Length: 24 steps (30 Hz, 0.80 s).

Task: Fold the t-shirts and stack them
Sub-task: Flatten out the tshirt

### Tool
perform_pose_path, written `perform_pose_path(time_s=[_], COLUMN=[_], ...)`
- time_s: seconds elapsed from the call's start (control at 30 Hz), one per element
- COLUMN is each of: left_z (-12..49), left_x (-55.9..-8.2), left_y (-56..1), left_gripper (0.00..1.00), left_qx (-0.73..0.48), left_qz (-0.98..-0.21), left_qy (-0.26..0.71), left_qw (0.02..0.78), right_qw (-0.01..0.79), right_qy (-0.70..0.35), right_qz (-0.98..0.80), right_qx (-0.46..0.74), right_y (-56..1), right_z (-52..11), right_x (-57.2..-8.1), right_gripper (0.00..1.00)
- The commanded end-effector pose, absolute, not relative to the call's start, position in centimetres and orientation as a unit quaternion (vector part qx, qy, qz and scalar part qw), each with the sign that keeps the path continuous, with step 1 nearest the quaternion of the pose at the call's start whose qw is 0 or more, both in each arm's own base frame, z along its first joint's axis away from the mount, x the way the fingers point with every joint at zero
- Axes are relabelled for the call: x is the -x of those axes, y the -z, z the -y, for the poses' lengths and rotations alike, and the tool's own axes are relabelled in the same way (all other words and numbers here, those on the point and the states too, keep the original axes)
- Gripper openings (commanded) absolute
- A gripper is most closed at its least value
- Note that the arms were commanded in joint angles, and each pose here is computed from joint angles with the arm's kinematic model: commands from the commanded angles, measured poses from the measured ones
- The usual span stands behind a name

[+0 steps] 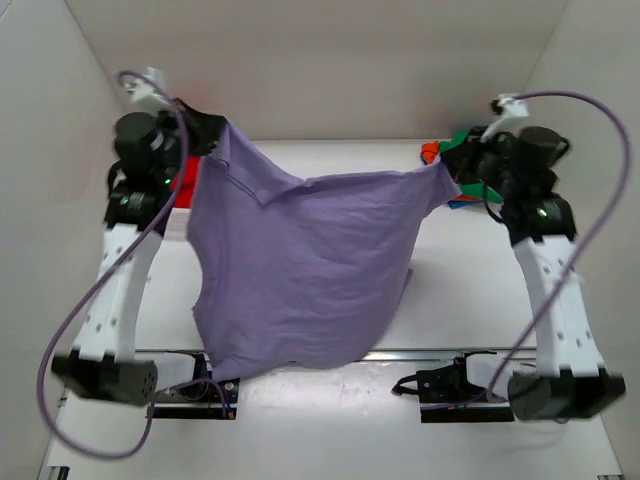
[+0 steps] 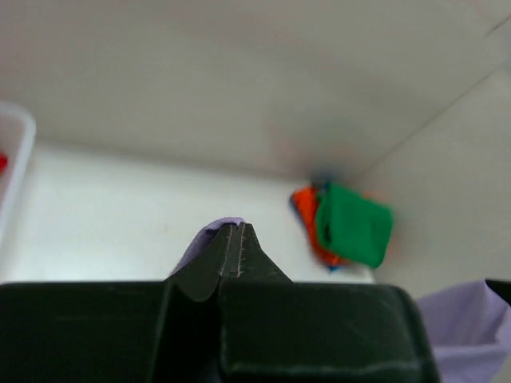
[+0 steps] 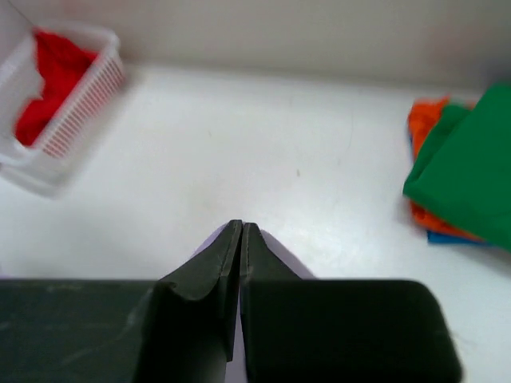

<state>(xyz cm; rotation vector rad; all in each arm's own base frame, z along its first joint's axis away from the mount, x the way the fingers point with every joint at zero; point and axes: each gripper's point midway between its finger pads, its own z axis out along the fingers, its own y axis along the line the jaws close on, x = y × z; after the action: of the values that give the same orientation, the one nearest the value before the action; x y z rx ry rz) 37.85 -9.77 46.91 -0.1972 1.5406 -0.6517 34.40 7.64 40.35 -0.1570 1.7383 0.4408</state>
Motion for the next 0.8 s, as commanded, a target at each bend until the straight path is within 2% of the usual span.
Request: perform_pose_path(time_s=[0.0,0.17,0.23,0.27,0.33,0.4,0.47,0.57,0.63,0.77], left_z=[11.3,11.8,12.0,11.7,11.1,9.8,9.1,8.8,9.5,11.2], left_x=[-41.2,-48.8,-50.5,-50.5,-49.1,-46.2,-44.4,-42.4,-41.2,-38.8], left_y=[-43.2,-43.3,-45.6,-48.8,-53.5,-55.5,-56.6,-55.2,-53.1,-42.8], left_gripper=[0.0,0.0,0.0,0.0,0.0,0.0,0.0,0.0,0.0,0.0], left_qx=[0.061,0.044,0.03,0.027,0.023,0.031,0.035,0.031,0.027,0.039], left_qz=[-0.713,-0.736,-0.737,-0.719,-0.68,-0.654,-0.633,-0.649,-0.665,-0.717], left_qy=[0.311,0.281,0.29,0.293,0.298,0.32,0.33,0.309,0.309,0.337], left_qw=[0.625,0.614,0.61,0.63,0.669,0.685,0.7,0.694,0.679,0.609], right_qw=[0.617,0.626,0.648,0.653,0.701,0.722,0.729,0.703,0.662,0.583], right_qy=[-0.175,-0.164,-0.149,-0.132,-0.109,-0.121,-0.122,-0.125,-0.141,-0.161], right_qz=[-0.762,-0.759,-0.742,-0.741,-0.698,-0.674,-0.668,-0.696,-0.732,-0.795], right_qx=[0.084,0.074,0.082,0.087,0.094,0.099,0.089,0.082,0.075,0.051], right_y=[-38.1,-39.5,-44.1,-44.9,-51.0,-54.3,-54.7,-51.6,-46.8,-37.6], right_z=[-7.7,-5.5,-5.0,-5.2,-4.9,-5.3,-4.5,-3.8,-3.8,-4.5], right_x=[-38.9,-45.1,-46.8,-46.7,-45.9,-44.5,-43.6,-43.3,-43.3,-42.4], right_gripper=[0.0,0.0,0.0,0.0,0.0,0.0,0.0,0.0,0.0,0.0])
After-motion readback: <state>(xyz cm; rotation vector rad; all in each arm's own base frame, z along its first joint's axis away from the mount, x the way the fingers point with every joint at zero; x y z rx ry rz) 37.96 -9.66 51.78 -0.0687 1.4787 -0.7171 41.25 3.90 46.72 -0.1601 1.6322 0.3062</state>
